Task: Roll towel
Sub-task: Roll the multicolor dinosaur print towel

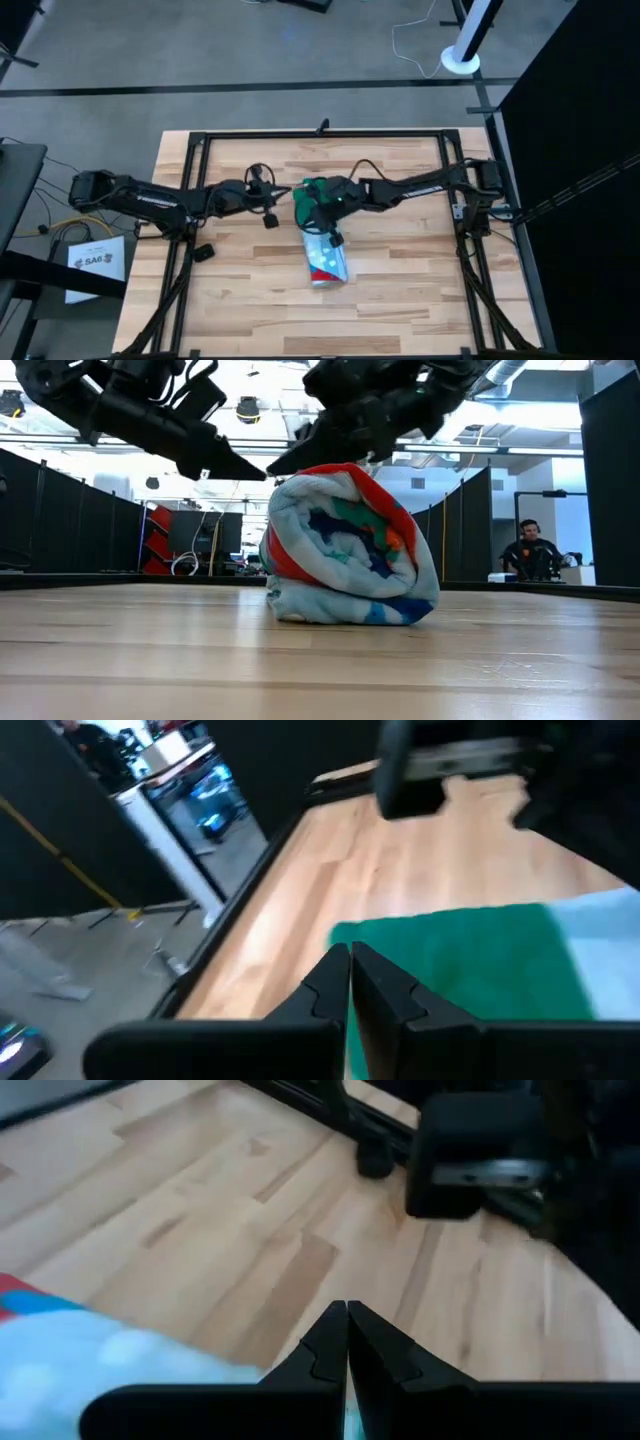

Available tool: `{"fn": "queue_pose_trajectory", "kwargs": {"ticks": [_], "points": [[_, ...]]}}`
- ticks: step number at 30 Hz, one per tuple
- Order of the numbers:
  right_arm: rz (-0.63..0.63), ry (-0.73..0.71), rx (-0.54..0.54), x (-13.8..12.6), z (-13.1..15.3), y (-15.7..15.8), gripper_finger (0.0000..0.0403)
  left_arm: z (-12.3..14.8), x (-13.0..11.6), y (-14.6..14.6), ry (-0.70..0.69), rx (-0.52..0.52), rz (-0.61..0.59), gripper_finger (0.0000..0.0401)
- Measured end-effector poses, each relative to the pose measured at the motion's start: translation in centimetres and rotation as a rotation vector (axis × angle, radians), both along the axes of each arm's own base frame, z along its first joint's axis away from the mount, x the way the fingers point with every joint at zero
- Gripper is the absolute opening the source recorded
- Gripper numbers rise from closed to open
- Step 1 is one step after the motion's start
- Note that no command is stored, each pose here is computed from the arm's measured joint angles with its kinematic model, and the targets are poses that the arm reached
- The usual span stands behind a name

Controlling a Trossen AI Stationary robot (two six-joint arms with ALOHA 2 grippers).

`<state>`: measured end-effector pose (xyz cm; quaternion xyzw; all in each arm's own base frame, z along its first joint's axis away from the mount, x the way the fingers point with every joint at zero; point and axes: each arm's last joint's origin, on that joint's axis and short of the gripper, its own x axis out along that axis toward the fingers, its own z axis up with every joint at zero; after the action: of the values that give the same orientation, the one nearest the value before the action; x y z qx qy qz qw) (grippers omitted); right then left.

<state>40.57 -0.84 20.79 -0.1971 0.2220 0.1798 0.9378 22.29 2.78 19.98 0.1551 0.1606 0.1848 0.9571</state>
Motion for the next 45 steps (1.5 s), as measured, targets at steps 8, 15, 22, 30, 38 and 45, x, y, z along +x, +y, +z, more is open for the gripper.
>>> {"fn": "queue_pose_trajectory", "kwargs": {"ticks": [8, 15, 22, 30, 38, 45], "points": [[-0.099, 0.035, 0.114, -1.6, -2.5, 5.1, 0.0000, -2.8, 3.7, -0.7, 0.028, -0.005, -0.095, 0.0000], [-0.237, 0.071, 0.151, -1.7, -3.8, 7.7, 0.0000, -6.2, 8.3, 1.2, 0.199, -0.007, -0.054, 0.0000], [-0.303, 0.130, 0.266, -1.4, -7.1, 10.4, 0.0000, -8.9, 9.8, 3.0, 0.288, -0.104, 0.021, 0.0000], [-0.349, 0.162, 0.328, -1.2, -10.3, 12.5, 0.0000, -9.3, 9.4, 3.3, 0.298, -0.173, 0.058, 0.0000], [-0.339, 0.159, 0.245, -3.4, -5.1, 13.1, 0.0000, -9.4, 9.4, 2.7, 0.300, -0.199, 0.070, 0.0000], [-0.472, 0.130, 0.094, -3.4, -3.2, 9.2, 0.0000, -9.4, 9.5, 2.1, 0.291, -0.222, 0.068, 0.0000]]}}
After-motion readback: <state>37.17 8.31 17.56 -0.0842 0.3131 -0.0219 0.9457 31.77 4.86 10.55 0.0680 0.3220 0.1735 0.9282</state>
